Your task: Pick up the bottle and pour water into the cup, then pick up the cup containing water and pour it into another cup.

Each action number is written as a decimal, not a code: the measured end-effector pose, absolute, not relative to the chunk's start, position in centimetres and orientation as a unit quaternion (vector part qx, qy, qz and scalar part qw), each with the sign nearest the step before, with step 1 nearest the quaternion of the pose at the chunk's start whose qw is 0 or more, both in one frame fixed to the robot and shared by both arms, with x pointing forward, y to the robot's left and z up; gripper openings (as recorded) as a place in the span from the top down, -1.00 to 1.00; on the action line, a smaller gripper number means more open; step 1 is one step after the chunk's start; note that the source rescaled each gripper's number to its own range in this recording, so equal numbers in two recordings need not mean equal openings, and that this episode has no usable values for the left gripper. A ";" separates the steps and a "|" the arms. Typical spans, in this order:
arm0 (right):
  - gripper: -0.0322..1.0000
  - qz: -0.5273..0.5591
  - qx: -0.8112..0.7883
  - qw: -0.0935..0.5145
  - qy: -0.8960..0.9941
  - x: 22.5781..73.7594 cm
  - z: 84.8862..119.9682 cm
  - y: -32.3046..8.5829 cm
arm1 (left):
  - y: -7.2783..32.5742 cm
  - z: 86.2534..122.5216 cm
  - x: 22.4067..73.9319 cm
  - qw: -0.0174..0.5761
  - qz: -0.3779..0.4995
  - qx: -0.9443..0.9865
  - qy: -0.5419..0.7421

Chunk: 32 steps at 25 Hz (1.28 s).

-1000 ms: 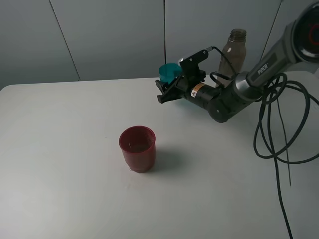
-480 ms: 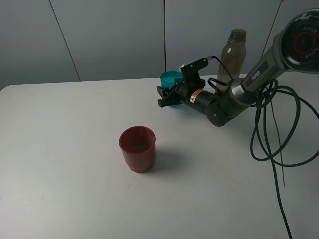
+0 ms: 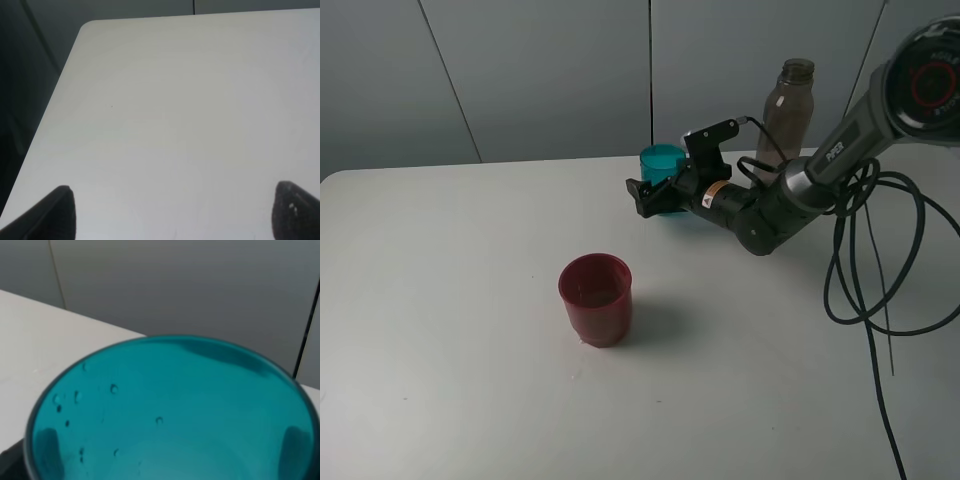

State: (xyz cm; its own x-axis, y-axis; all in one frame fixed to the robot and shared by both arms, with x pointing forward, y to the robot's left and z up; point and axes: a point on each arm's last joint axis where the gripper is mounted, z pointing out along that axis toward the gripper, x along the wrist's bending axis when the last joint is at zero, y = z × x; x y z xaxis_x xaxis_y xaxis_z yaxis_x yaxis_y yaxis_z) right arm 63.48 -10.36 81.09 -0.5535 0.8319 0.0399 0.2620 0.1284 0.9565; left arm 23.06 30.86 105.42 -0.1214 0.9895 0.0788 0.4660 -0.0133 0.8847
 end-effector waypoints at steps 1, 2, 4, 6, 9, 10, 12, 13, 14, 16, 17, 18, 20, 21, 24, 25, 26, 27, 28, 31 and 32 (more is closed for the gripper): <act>-0.97 0.529 0.394 0.263 0.704 63.1 81.0 -10.5 | 30.9 105.4 23.1 0.319 0.411 0.581 0.626; -0.97 0.525 0.395 0.261 0.707 62.8 81.1 -10.7 | 30.9 105.4 23.1 0.319 0.411 0.581 0.626; -0.97 0.519 0.399 0.256 0.711 61.9 81.5 -11.1 | 30.9 105.4 23.1 0.319 0.411 0.581 0.626; -0.97 0.510 0.404 0.250 0.717 60.6 82.0 -11.7 | 30.9 105.4 23.1 0.319 0.411 0.581 0.626; -0.99 0.491 0.391 0.254 0.735 58.5 82.9 -12.6 | 30.9 105.4 23.1 0.319 0.411 0.581 0.626; -0.99 0.486 0.384 0.260 0.741 57.8 83.4 -12.9 | 30.9 105.4 23.1 0.319 0.411 0.581 0.626; -0.99 0.468 0.373 0.274 0.753 56.1 84.4 -13.9 | 30.9 105.4 23.1 0.319 0.411 0.581 0.626; -0.99 0.463 0.372 0.281 0.754 55.5 85.0 -14.3 | 30.9 105.4 23.1 0.319 0.411 0.581 0.626; -0.99 0.465 0.369 0.292 0.750 54.9 86.3 -14.8 | 30.9 105.4 23.1 0.319 0.411 0.581 0.626; -0.99 0.455 0.372 0.297 0.753 53.3 88.0 -15.7 | 30.9 105.4 23.1 0.319 0.411 0.581 0.626; -0.99 0.453 0.371 0.299 0.754 52.7 89.0 -16.0 | 30.9 105.4 23.1 0.319 0.411 0.581 0.626; -0.99 0.455 0.366 0.305 0.752 52.0 90.7 -16.3 | 30.9 105.4 23.1 0.319 0.411 0.581 0.626; -0.99 0.461 0.362 0.311 0.748 50.9 93.6 -16.8 | 30.9 105.4 23.1 0.319 0.411 0.581 0.626; -0.99 0.466 0.362 0.314 0.744 50.2 95.3 -17.1 | 30.9 105.4 23.1 0.319 0.411 0.581 0.626; -0.99 0.482 0.358 0.328 0.730 48.2 99.9 -18.1 | 30.9 105.4 23.1 0.319 0.411 0.581 0.626; -0.99 0.484 0.357 0.334 0.726 47.3 101.5 -18.6 | 30.9 105.4 23.1 0.319 0.411 0.581 0.626; -0.99 0.487 0.361 0.341 0.719 46.3 102.9 -19.1 | 30.9 105.4 23.1 0.319 0.411 0.581 0.626; -0.99 0.476 0.371 0.340 0.721 45.4 103.7 -19.7 | 30.9 105.4 23.1 0.319 0.411 0.581 0.626; -0.99 0.466 0.381 0.342 0.721 44.3 104.6 -20.5 | 30.9 105.4 23.1 0.319 0.411 0.581 0.626; -0.99 0.443 0.412 0.346 0.717 41.0 106.6 -22.5 | 30.9 105.4 23.1 0.319 0.411 0.581 0.626; -0.99 0.438 0.422 0.346 0.715 39.8 107.2 -23.2 | 30.9 105.4 23.1 0.319 0.411 0.581 0.626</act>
